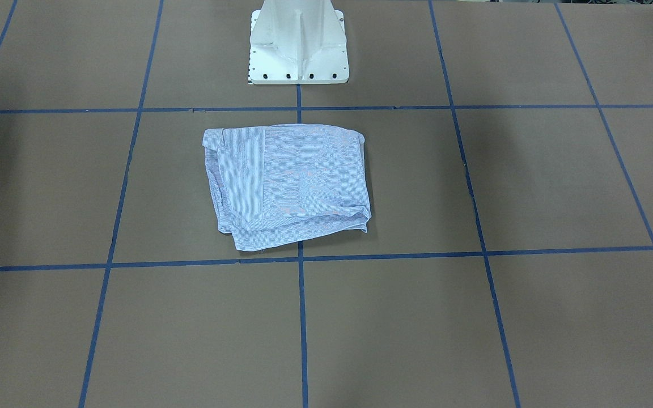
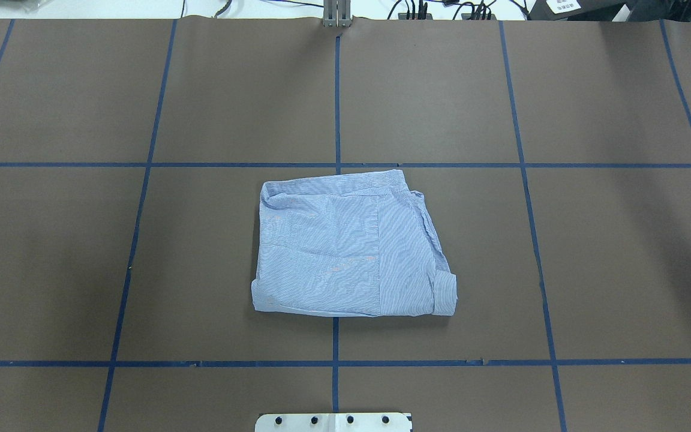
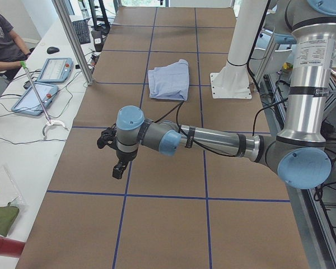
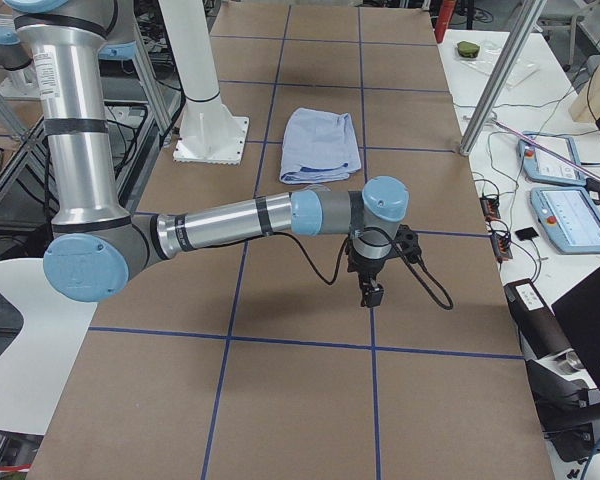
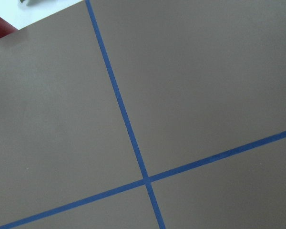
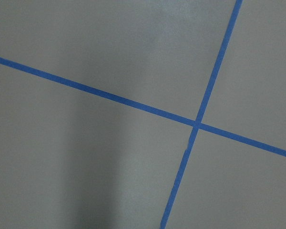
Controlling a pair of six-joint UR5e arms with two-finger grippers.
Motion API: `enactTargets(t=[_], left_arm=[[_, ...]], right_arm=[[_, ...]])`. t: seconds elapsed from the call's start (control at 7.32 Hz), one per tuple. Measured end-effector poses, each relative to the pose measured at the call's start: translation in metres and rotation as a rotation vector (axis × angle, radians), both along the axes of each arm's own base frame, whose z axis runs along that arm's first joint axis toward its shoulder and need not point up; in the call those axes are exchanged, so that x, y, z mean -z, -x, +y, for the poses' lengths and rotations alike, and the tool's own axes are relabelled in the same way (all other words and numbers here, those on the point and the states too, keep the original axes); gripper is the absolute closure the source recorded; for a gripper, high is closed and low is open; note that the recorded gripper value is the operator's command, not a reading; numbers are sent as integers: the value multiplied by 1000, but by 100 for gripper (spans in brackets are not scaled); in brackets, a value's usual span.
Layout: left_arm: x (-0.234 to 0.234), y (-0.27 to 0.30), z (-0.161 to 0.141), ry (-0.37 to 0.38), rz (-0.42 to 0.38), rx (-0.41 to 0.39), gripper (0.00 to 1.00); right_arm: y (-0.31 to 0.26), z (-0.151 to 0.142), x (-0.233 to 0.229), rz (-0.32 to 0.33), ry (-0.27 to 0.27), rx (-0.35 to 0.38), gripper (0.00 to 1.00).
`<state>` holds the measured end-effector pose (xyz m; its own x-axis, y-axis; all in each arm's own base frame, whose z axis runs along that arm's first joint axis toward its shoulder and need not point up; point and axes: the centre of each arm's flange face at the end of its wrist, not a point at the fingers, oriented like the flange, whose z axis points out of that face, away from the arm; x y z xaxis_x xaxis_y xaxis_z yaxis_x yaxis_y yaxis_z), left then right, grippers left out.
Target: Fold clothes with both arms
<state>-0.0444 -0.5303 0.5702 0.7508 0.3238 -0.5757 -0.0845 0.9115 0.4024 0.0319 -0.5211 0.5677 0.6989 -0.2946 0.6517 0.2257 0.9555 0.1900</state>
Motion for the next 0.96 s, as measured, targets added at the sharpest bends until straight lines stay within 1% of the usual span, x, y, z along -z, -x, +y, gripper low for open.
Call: enactTargets(t=[0.14,0.27,0.41,0.55,0.68,0.96], left_arm=[[-1,11,2,-24,2,20,0],[-17,17,13,-12,-1,32,0],[-43,19,31,29,-3,33,0],[-64,19,45,65,-2,30,0],[-77,19,52,94,-1,30,0],[-83,18,56,165,1,33,0]], right_arm=[[-5,8,-11,-3,19,-9,0],[-13,22,-30,-2,54,-23,0],[-23,35,-50,0,93,-42,0],[-30,41,-63,-1,121,-58,0],[-33,45,-71,-2,139,-66,0],[-36,49,-82,-3,165,-73,0]])
